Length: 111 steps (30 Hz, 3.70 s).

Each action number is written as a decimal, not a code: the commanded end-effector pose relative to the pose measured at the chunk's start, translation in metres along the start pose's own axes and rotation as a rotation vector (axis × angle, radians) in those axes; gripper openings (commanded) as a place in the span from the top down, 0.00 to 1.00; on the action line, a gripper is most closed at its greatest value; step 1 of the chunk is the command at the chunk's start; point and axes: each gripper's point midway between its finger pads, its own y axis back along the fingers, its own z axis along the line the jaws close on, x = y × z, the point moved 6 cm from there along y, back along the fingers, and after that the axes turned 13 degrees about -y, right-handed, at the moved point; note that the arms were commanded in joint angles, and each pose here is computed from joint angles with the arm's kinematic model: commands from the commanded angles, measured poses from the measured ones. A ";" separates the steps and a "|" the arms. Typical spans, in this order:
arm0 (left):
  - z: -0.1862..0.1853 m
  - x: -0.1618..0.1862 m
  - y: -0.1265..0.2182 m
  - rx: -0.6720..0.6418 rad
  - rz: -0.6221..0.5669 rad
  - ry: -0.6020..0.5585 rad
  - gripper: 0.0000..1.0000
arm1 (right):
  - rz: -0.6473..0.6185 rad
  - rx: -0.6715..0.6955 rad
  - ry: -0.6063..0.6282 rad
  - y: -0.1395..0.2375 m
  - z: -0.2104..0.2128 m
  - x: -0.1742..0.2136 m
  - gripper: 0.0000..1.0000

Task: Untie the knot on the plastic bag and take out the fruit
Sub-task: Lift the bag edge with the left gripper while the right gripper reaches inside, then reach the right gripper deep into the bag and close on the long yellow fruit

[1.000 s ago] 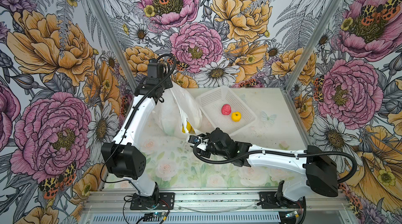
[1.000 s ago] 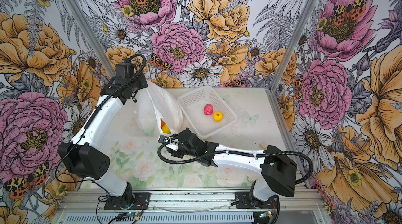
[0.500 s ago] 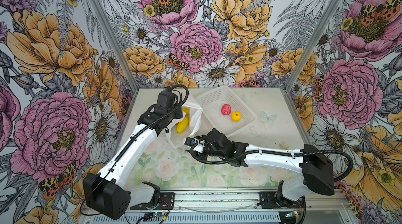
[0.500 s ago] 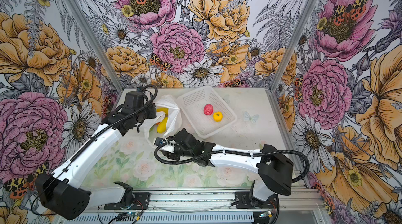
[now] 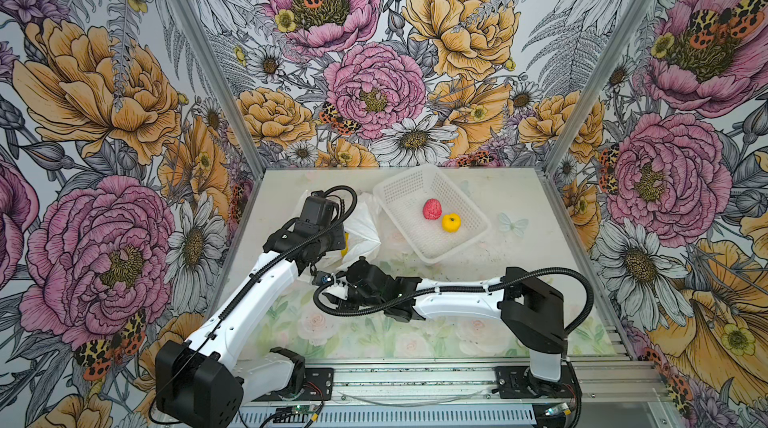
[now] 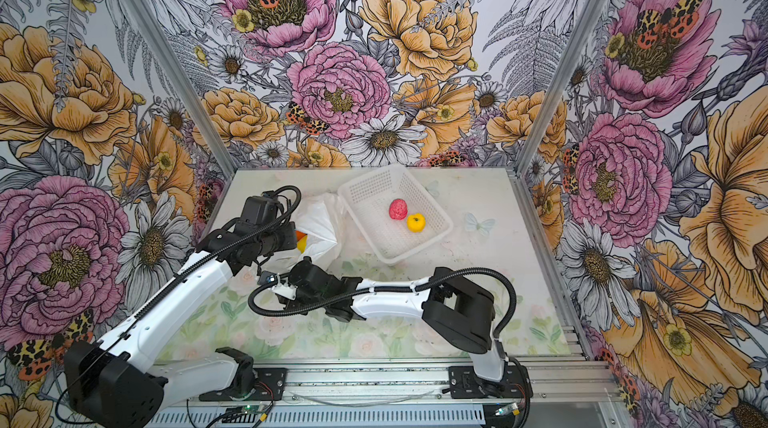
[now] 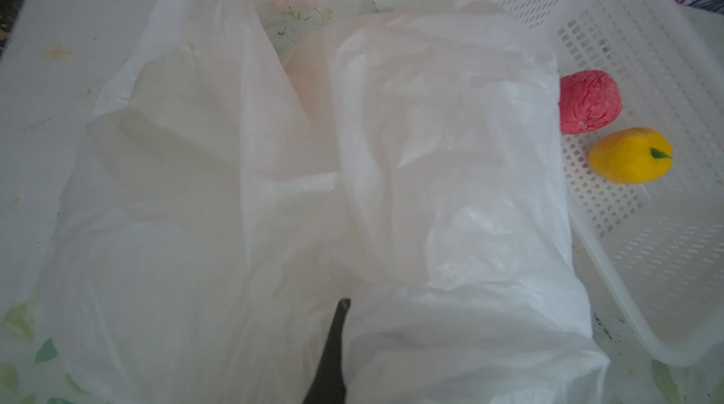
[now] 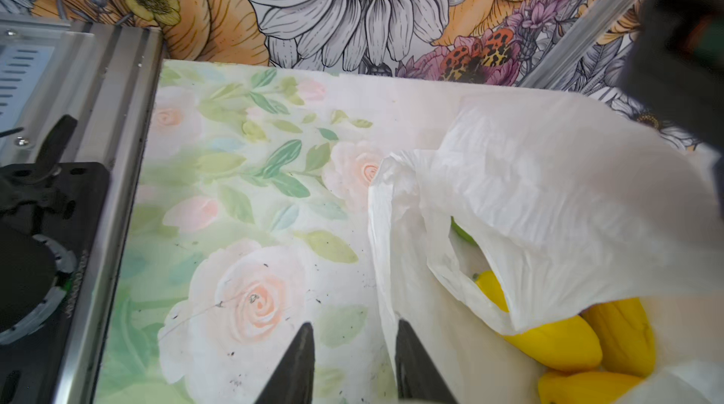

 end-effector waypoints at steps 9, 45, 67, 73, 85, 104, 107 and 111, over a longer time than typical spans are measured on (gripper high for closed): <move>0.027 0.011 0.032 -0.044 -0.094 0.116 0.76 | -0.154 0.487 -0.331 0.021 -0.101 0.011 0.50; 0.002 0.049 0.004 -0.054 0.074 0.019 1.00 | -0.146 0.361 -0.806 0.007 -0.102 0.020 0.48; -0.019 0.042 0.005 0.188 0.263 -0.136 1.00 | -0.016 0.565 -0.847 -0.020 -0.159 0.058 0.57; -0.015 0.040 0.004 0.202 0.246 -0.106 1.00 | -0.093 0.565 -0.749 0.051 -0.156 0.037 0.75; -0.019 0.044 -0.006 0.236 0.291 -0.099 1.00 | -0.171 0.643 -0.634 0.148 -0.149 0.030 0.40; -0.018 0.042 -0.002 0.233 0.269 -0.094 1.00 | -0.286 0.395 -0.662 0.206 -0.148 0.047 0.00; -0.018 0.043 -0.003 0.232 0.273 -0.093 1.00 | -0.339 0.214 -0.754 0.216 -0.151 0.038 0.01; -0.018 0.043 -0.003 0.233 0.274 -0.094 1.00 | -0.319 0.148 -0.826 0.217 -0.148 0.028 0.06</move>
